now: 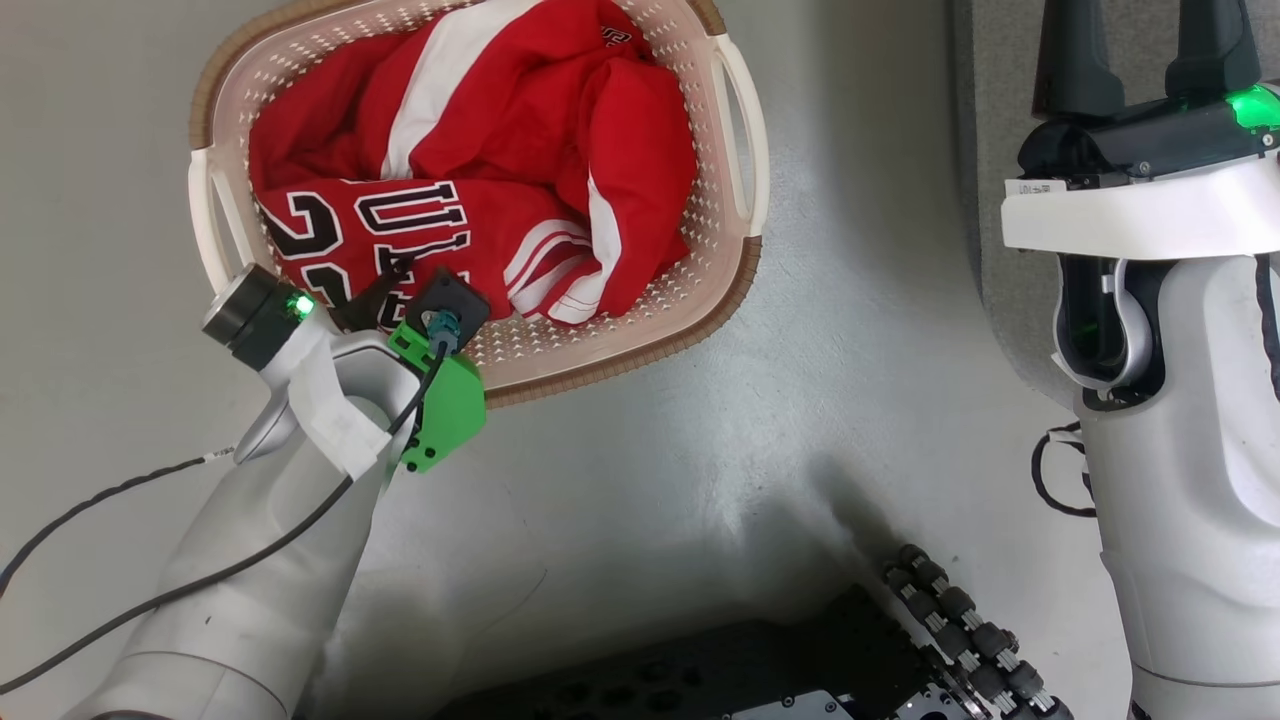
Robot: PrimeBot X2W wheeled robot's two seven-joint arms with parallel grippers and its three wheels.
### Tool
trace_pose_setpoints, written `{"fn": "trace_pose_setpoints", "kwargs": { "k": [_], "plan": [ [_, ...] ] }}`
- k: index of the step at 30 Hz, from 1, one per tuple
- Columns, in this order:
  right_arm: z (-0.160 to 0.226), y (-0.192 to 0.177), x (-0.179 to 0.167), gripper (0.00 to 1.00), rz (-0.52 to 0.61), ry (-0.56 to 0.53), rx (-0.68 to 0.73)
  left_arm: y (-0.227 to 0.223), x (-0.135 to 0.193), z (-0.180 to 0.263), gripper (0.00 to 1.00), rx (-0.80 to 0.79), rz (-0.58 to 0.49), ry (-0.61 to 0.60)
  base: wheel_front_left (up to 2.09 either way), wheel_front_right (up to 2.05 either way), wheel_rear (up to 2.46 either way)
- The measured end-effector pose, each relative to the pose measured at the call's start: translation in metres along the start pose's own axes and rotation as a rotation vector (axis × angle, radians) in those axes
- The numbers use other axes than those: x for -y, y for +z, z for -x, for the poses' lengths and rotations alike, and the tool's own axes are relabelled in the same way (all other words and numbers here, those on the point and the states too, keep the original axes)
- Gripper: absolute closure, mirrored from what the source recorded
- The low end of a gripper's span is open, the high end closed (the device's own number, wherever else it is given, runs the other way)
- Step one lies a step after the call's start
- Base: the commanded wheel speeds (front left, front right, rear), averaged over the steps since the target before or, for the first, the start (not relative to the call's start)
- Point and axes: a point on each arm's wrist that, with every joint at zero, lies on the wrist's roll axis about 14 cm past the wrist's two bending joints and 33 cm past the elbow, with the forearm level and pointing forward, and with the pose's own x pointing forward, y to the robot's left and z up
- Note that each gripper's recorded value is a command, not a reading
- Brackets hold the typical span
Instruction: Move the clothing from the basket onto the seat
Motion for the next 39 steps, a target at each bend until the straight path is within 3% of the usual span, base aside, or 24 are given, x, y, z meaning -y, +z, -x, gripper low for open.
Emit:
{"fn": "trace_pose_setpoints", "kwargs": {
  "k": [8, 19, 33, 39],
  "plan": [
    [0.001, 0.0, 0.005, 0.0, 0.004, -0.014, -0.001, 0.013, -0.006, -0.003, 1.0, 0.045, -0.006, 0.017, 0.0, 0.0, 0.0],
    [0.0, 0.014, 0.005, 0.0, -0.002, -0.025, 0.023, 0.051, -0.03, 0.016, 1.0, 0.2, 0.088, 0.105, 0.0, 0.0, 0.0],
    [0.016, 0.037, -0.009, 0.0, -0.017, 0.01, 0.03, 0.123, -0.06, 0.075, 1.0, 0.448, 0.275, 0.207, 0.0, 0.0, 0.0],
    [0.028, 0.051, -0.015, 0.0, -0.021, 0.023, 0.039, 0.157, -0.064, 0.109, 1.0, 0.555, 0.285, 0.235, 0.0, 0.0, 0.0]
  ]
}}
